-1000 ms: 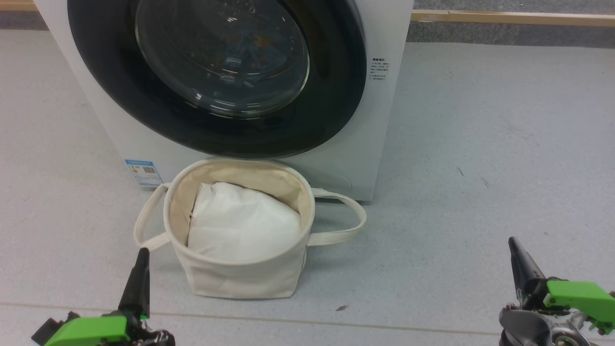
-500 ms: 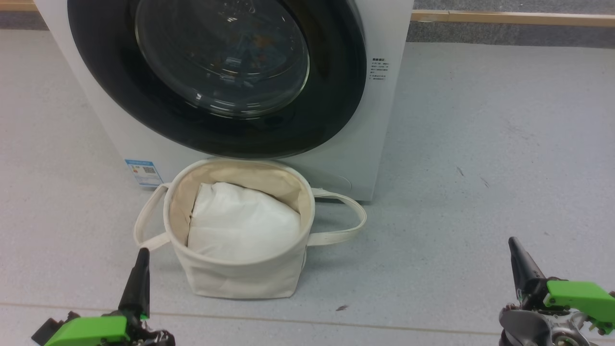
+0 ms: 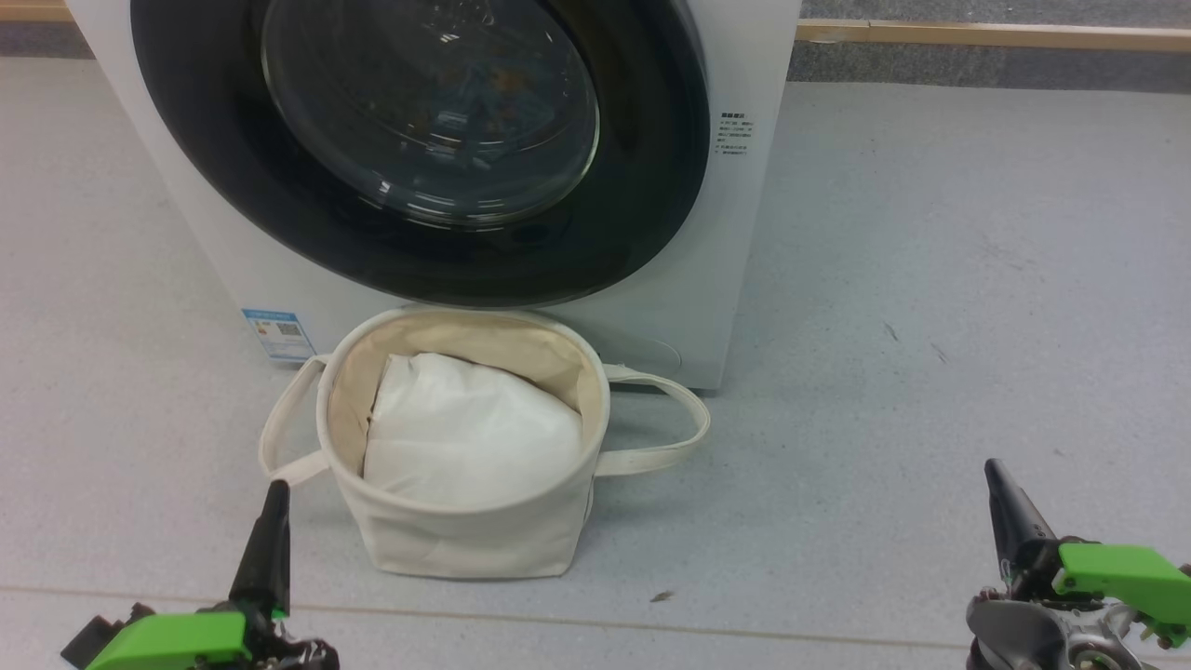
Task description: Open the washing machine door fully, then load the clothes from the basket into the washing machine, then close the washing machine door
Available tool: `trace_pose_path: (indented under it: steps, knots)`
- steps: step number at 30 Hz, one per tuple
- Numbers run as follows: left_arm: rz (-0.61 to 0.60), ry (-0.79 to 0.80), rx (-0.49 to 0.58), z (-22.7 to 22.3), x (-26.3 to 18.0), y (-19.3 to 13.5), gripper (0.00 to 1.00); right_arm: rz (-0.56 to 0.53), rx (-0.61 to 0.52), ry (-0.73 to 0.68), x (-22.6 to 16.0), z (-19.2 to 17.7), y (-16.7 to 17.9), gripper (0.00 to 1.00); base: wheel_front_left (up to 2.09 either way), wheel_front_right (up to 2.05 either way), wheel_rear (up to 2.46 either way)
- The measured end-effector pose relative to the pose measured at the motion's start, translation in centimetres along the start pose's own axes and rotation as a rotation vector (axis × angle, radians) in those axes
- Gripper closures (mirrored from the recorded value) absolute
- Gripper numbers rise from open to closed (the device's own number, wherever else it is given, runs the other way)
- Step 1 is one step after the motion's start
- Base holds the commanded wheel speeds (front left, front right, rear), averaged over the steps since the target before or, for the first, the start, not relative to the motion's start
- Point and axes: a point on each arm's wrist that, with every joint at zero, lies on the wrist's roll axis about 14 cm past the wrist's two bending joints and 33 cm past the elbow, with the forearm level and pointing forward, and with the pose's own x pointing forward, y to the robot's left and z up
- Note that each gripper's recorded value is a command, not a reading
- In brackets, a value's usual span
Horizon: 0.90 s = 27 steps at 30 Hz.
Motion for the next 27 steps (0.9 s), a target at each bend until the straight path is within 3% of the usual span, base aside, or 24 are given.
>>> trace_pose_path:
  steps: [27]
  knots:
    - [0.0,0.0,0.0,0.0,0.0,0.0,1.0,0.0,0.0,0.0,-0.01,0.0,0.0,1.0,0.0,0.0,0.0]
